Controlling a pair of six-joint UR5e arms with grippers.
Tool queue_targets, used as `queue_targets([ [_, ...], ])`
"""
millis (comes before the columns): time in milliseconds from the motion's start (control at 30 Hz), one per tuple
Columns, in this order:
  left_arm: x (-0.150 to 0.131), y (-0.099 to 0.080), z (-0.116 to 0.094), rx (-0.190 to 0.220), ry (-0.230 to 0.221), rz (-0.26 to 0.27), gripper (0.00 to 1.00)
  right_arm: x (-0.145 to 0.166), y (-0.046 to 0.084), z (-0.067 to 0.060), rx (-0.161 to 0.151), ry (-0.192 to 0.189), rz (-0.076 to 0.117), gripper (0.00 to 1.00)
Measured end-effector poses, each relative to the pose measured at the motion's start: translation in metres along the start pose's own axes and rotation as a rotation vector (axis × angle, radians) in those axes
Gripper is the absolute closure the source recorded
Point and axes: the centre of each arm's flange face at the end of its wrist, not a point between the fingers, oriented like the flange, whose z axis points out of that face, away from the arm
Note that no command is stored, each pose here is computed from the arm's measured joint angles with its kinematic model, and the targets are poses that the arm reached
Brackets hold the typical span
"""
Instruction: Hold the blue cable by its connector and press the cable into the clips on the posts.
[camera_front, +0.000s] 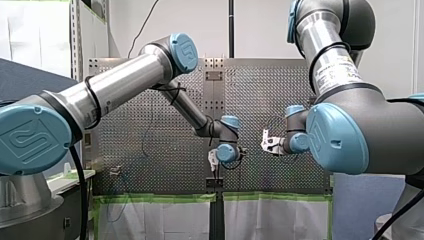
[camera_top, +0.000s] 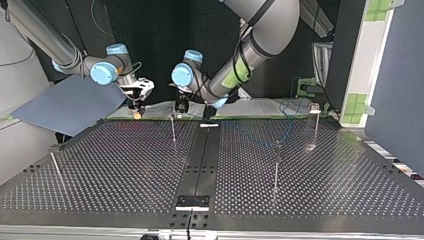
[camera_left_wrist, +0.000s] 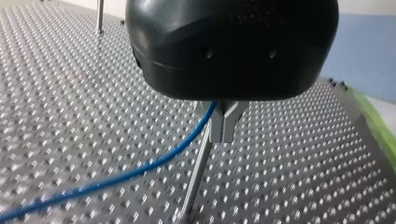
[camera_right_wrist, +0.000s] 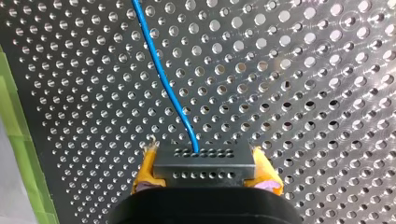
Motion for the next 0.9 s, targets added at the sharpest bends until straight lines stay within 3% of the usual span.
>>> queue_targets([
  [133,-0.004,0.009,0.007,-0.012,-0.007,-0.006,0.98,0.000,0.000,0.001,0.000,0.002,-0.003,1.00],
  [500,-0.027,0.018,0.029,0.002,-0.027,-0.020,0.98,0.004,0.000,0.004,0.006,0.013,-0.008,1.00],
  [900,-0.051,0.033,0.050,-0.009,-0.040,-0.029,0.98,0.017,0.001,0.013,0.013,0.048,-0.017,1.00],
])
